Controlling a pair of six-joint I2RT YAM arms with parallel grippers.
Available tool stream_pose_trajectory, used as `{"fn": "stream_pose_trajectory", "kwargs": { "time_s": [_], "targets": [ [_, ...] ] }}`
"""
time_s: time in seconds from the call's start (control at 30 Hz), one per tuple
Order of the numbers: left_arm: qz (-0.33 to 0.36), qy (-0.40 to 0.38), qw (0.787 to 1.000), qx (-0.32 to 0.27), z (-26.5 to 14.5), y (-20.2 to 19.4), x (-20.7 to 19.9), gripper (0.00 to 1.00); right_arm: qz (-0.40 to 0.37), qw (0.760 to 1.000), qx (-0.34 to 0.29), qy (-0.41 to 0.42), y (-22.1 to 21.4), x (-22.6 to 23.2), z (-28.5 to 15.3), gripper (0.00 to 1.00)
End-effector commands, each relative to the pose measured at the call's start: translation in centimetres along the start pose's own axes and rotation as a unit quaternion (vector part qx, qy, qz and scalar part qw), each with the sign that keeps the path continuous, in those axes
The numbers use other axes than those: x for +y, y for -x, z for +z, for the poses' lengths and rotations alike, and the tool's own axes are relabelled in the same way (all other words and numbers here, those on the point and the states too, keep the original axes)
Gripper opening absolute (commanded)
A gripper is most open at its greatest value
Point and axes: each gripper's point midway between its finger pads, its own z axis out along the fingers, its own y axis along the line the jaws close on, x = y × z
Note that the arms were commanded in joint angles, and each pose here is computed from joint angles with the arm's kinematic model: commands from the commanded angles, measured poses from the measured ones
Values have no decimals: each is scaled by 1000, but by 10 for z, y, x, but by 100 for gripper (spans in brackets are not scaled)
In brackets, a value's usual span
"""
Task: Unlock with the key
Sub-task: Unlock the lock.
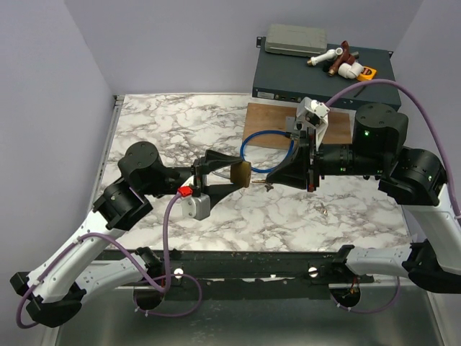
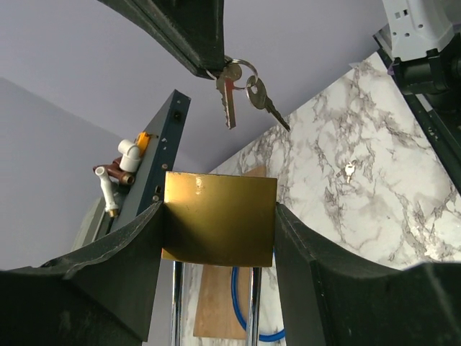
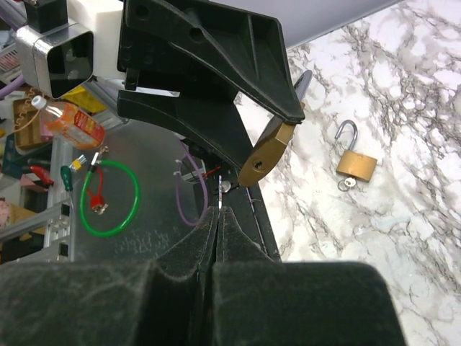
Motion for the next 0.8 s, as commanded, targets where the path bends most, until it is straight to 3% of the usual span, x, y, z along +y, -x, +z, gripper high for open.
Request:
{"fn": "stream_pose_trajectory", "kwargs": {
  "time_s": [0.0, 0.43, 0.77],
  "targets": [
    [43, 52, 998, -13, -4, 14, 28, 0, -9, 1000, 8, -22, -6, -8, -2, 1],
    [59, 91, 994, 32, -8, -7, 38, 0, -8, 997, 6, -79, -3, -32, 4, 1],
    [73, 103, 991, 35, -13, -5, 41, 0, -1, 996, 9, -84, -1, -39, 15, 1]
  ]
}}
